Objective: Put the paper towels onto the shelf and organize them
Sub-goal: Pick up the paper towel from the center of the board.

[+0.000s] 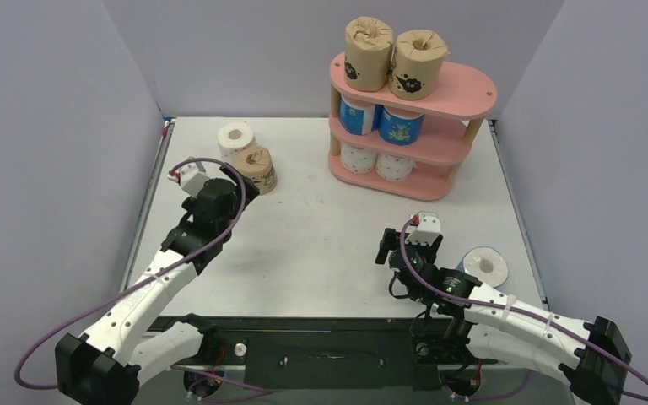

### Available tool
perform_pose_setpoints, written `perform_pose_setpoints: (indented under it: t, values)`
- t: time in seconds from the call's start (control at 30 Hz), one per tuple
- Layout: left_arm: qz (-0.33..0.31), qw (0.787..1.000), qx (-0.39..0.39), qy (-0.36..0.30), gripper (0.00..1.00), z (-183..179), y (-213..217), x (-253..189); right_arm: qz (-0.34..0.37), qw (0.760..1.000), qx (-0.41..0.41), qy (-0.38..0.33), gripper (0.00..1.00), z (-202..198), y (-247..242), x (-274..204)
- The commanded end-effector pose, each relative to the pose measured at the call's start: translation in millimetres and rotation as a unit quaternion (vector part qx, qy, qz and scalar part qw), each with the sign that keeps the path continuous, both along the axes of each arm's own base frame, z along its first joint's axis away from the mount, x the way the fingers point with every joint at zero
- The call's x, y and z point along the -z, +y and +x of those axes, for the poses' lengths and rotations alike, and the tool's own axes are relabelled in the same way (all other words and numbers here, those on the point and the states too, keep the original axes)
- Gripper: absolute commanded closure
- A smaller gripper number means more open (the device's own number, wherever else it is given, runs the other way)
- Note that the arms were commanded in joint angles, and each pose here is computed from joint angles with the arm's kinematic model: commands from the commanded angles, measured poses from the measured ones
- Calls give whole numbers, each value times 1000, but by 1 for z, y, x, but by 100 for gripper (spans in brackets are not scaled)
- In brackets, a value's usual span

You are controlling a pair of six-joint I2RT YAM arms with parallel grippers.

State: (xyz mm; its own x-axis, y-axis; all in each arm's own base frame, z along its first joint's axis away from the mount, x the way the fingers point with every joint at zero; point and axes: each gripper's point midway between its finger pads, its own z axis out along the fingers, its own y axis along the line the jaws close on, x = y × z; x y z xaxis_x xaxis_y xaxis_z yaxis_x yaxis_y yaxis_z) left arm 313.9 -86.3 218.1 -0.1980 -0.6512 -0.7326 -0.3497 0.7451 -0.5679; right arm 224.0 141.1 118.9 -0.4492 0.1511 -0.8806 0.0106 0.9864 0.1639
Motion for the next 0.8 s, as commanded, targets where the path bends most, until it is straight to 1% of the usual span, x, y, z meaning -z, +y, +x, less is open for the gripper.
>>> perform_pose_setpoints:
  t: [0.0,0.07,0.1,0.13,0.17,0.27,0.3,0.33,0.47,0.63,0.67,0.77]
  values:
    - [-3,1000,-4,24,4,25,0,-19,-5,998,48,-35,20,5,-19,-3]
    - [-11,999,-11,46,4,37,3,-18,17,998,49,-41,19,5,-20,-2]
    - [-21,999,-14,43,4,44,6,-27,23,998,46,-41,18,6,-20,-2]
    - [-19,998,-23,58,4,51,12,-19,36,998,37,-37,18,5,-19,-3]
    - [-26,998,-15,56,4,60,10,-22,41,998,29,-38,18,4,-20,-5]
    - [-25,998,-17,51,4,78,30,-21,60,998,2,-36,18,0,-17,-7]
    - [-30,998,-5,52,4,84,29,-15,67,997,-3,-43,18,-1,-17,-10]
    - [-35,998,-13,52,4,89,39,-12,71,996,-8,-45,18,-2,-16,-10]
    - [-49,996,-25,70,4,104,51,8,83,995,-6,-53,19,-5,-20,-14]
    - [-37,995,9,95,4,131,41,17,81,996,-9,-48,20,-5,-18,-13]
    - [-39,995,17,90,4,137,38,11,81,996,-10,-46,20,-5,-18,-12]
    - [-39,993,32,104,3,149,32,24,79,996,-12,-43,21,-5,-17,-11]
